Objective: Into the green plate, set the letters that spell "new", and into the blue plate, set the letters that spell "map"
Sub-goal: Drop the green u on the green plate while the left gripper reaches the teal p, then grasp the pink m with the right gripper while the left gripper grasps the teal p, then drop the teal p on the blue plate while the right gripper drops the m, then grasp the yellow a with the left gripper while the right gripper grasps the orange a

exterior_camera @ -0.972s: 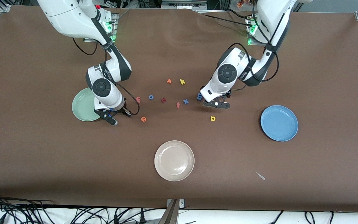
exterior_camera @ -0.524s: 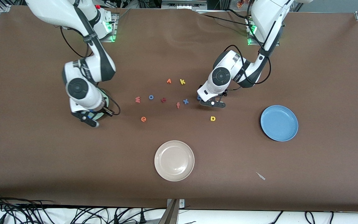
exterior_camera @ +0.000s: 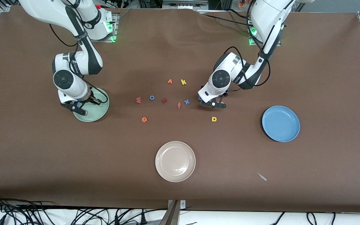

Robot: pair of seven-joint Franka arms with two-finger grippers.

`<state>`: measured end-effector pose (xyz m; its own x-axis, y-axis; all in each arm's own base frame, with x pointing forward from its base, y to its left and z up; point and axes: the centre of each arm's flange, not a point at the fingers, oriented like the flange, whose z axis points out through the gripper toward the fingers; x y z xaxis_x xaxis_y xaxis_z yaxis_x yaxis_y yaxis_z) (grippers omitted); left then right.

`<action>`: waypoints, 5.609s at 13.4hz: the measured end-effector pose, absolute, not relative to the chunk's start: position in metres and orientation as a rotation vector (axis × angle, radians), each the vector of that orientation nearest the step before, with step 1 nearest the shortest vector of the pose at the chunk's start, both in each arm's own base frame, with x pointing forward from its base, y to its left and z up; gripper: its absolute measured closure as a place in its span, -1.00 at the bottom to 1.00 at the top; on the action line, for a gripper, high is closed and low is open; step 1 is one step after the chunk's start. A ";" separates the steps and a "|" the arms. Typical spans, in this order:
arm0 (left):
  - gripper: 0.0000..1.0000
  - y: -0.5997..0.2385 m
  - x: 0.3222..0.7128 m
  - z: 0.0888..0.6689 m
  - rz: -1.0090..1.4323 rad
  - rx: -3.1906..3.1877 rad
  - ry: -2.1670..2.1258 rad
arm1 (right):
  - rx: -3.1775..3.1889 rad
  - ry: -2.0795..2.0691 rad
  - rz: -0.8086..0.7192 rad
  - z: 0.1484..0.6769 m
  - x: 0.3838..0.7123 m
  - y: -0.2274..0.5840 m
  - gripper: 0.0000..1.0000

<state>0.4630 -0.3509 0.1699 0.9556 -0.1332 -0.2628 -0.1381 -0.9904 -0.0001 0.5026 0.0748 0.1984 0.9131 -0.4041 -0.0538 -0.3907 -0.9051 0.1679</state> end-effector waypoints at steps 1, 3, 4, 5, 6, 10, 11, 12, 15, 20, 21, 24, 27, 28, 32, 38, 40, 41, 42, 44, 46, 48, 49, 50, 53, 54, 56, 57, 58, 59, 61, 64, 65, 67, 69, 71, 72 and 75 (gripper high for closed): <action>-0.59 -0.351 0.463 0.170 0.412 -3.089 0.210 | 2.930 -0.612 -0.110 0.206 0.505 0.076 0.07; -0.52 -0.355 0.464 0.171 0.404 -3.091 0.181 | 2.959 -0.601 -0.043 0.227 0.518 0.086 -0.37; -0.51 -0.358 0.463 0.172 0.399 -3.093 0.169 | 2.973 -0.597 -0.016 0.240 0.527 0.098 -0.54; -0.43 -0.360 0.463 0.172 0.397 -3.094 0.164 | 2.970 -0.619 -0.023 0.252 0.534 0.115 -0.78; -0.42 -0.361 0.463 0.172 0.396 -3.094 0.161 | 2.954 -0.661 -0.048 0.261 0.538 0.135 -0.98; -0.20 -0.361 0.463 0.166 0.406 -3.089 0.141 | 2.896 -1.065 -0.078 0.242 0.526 0.229 -0.99; -0.08 -0.363 0.464 0.167 0.401 -3.092 0.140 | 2.873 -1.148 -0.071 0.229 0.521 0.243 -0.98; -0.08 -0.363 0.464 0.167 0.400 -3.093 0.139 | 2.852 -1.199 -0.072 0.218 0.516 0.255 -0.98; 0.12 -0.364 0.465 0.169 0.395 -3.096 0.138 | 2.833 -1.208 -0.086 0.202 0.500 0.280 -0.88; 0.38 -0.365 0.466 0.169 0.390 -3.096 0.143 | 2.954 -0.864 -0.105 0.198 0.495 0.283 -0.90; 0.38 -0.365 0.466 0.169 0.390 -3.096 0.143 | 2.971 -0.802 -0.111 0.197 0.493 0.284 -0.90; 0.38 -0.365 0.466 0.169 0.390 -3.096 0.143 | 3.046 -0.476 -0.135 0.194 0.486 0.290 -0.92; 0.38 -0.357 0.480 0.175 0.375 -3.098 0.127 | 3.068 -0.284 -0.156 0.189 0.482 0.288 -0.91; 0.38 -0.350 0.492 0.183 0.398 -3.088 0.135 | 3.069 -0.256 -0.161 0.188 0.481 0.288 -0.89; 0.38 -0.299 0.549 0.230 0.549 -3.056 0.247 | 3.064 -0.202 -0.185 0.178 0.478 0.286 -0.26; 0.38 -0.132 0.604 0.248 0.658 -3.069 0.595 | 3.086 -0.186 -0.151 0.177 0.482 0.290 0.00; 0.38 -0.076 0.612 0.248 0.661 -3.058 0.718 | 3.096 -0.186 -0.131 0.177 0.483 0.291 0.08; 0.38 -0.056 0.614 0.247 0.662 -3.051 0.765 | 3.101 -0.186 -0.123 0.175 0.484 0.291 0.08; 0.38 -0.041 0.615 0.245 0.665 -3.031 0.801 | 3.103 -0.184 -0.118 0.175 0.484 0.291 0.08; 0.38 -0.030 0.618 0.235 0.636 -3.000 0.842 | 3.108 -0.180 -0.112 0.175 0.484 0.293 0.23; 0.38 -0.027 0.621 0.218 0.605 -2.994 0.854 | 3.111 -0.179 -0.106 0.177 0.486 0.294 0.46; 0.13 -0.026 0.621 0.207 0.601 -2.967 0.877 | 3.112 -0.190 -0.092 0.180 0.491 0.290 0.46; -0.07 -0.027 0.622 0.207 0.597 -2.962 0.883 | 3.107 -0.196 -0.078 0.185 0.499 0.282 0.46; -0.25 -0.028 0.624 0.210 0.587 -2.964 0.879 | 3.095 -0.183 -0.075 0.194 0.509 0.267 0.46; -0.82 -0.040 0.630 0.237 0.507 -3.087 0.727 | 3.024 -0.076 -0.175 0.239 0.541 0.195 0.46; -0.98 -0.045 0.632 0.249 0.478 -3.125 0.673 | 3.011 -0.034 -0.206 0.252 0.548 0.166 0.46; -1.00 -0.067 0.629 0.270 0.431 -3.163 0.583 | 3.003 0.018 -0.239 0.262 0.555 0.119 0.46; -1.00 -0.084 0.627 0.276 0.401 -3.176 0.527 | 3.004 0.024 -0.251 0.257 0.553 0.108 0.46; -1.00 -0.103 0.623 0.277 0.359 -3.192 0.466 | 3.007 0.024 -0.249 0.248 0.549 0.105 0.46; -1.00 -0.125 0.617 0.272 0.310 -3.213 0.399 | 3.009 0.030 -0.235 0.239 0.544 0.106 0.46; -1.00 -0.167 0.604 0.260 0.232 -3.253 0.255 | 3.009 0.041 -0.221 0.221 0.536 0.109 0.46; -1.00 -0.230 0.584 0.241 0.179 -3.280 0.082 | 3.008 0.036 -0.229 0.219 0.534 0.110 -0.05; -1.00 -0.252 0.577 0.234 0.160 -3.289 0.025 | 3.009 0.033 -0.233 0.224 0.537 0.111 -0.23; -1.00 -0.290 0.562 0.220 0.130 -3.284 -0.053 | 3.033 -0.020 -0.233 0.245 0.550 0.122 -0.65; -1.00 -0.312 0.552 0.208 0.072 -3.245 -0.087 | 3.083 -0.139 -0.193 0.272 0.565 0.153 -0.99; -1.00 -0.318 0.553 0.198 0.028 -3.213 -0.113 | 3.113 -0.321 -0.155 0.285 0.573 0.194 -0.99; -0.99 -0.320 0.554 0.194 0.023 -3.207 -0.121 | 3.111 -0.416 -0.142 0.287 0.576 0.211 -0.99; -0.92 -0.322 0.562 0.186 0.022 -3.212 -0.135 | 3.096 -0.620 -0.098 0.271 0.589 0.254 -0.99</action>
<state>0.5624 -0.3221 0.1859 0.9964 0.0834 -0.0168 0.0844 -0.9938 0.0721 0.5888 0.2536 0.2710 0.9211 -0.3839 -0.0642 -0.3850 -0.9229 -0.0051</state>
